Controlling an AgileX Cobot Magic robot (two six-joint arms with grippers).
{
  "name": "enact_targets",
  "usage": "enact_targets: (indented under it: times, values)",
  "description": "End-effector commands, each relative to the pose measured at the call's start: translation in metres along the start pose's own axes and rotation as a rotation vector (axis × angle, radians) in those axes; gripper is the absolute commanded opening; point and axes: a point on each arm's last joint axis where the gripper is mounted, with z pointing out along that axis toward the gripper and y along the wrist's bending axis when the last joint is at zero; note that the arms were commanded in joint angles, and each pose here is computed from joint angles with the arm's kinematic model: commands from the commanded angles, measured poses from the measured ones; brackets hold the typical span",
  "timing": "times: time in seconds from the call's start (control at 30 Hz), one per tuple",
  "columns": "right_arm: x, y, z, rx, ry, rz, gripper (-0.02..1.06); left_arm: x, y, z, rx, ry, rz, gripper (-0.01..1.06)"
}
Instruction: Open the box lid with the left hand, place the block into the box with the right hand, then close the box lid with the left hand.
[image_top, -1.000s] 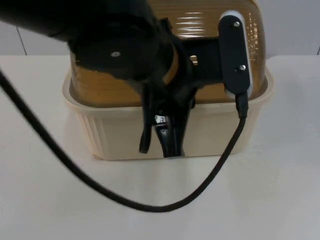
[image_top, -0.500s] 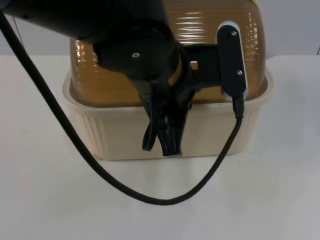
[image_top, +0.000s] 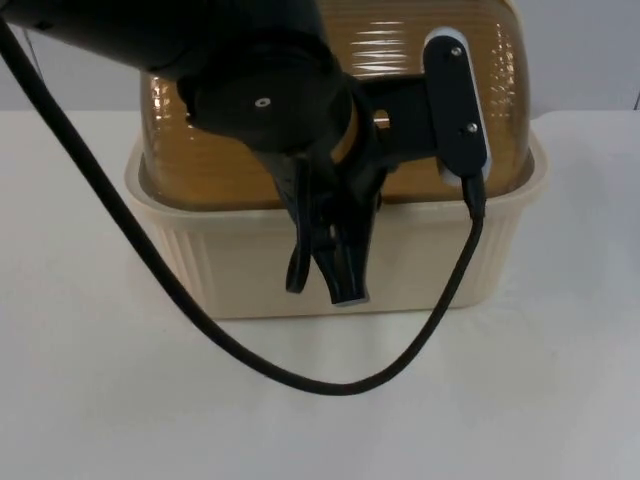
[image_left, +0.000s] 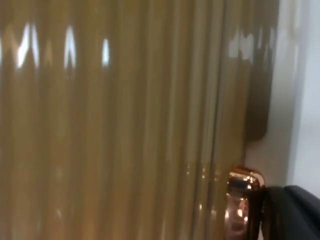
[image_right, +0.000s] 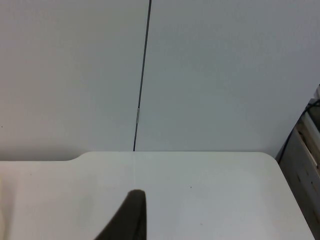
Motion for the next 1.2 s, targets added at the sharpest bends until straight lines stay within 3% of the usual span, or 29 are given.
enact_targets:
  times: [0.0,0.17,0.63,1.17]
  values:
    - [0.000,0.000,-0.001,-0.001,-0.005,-0.005,1.05,0.006,0.010,-0.001,-0.060,0.047,-0.033,0.00]
    - [0.000,0.000,-0.001,-0.001,-0.005,-0.005,1.05,0.007,0.014,-0.002,-0.122,0.066,-0.043,0.00]
    - [0.000,0.000,-0.001,-0.001,-0.005,-0.005,1.05,0.008,0.014,-0.003,-0.126,0.079,-0.043,0.00]
    - [0.000,0.000,-0.001,-0.001,-0.005,-0.005,1.05,0.001,0.032,-0.027,-0.160,0.031,0.102,0.00]
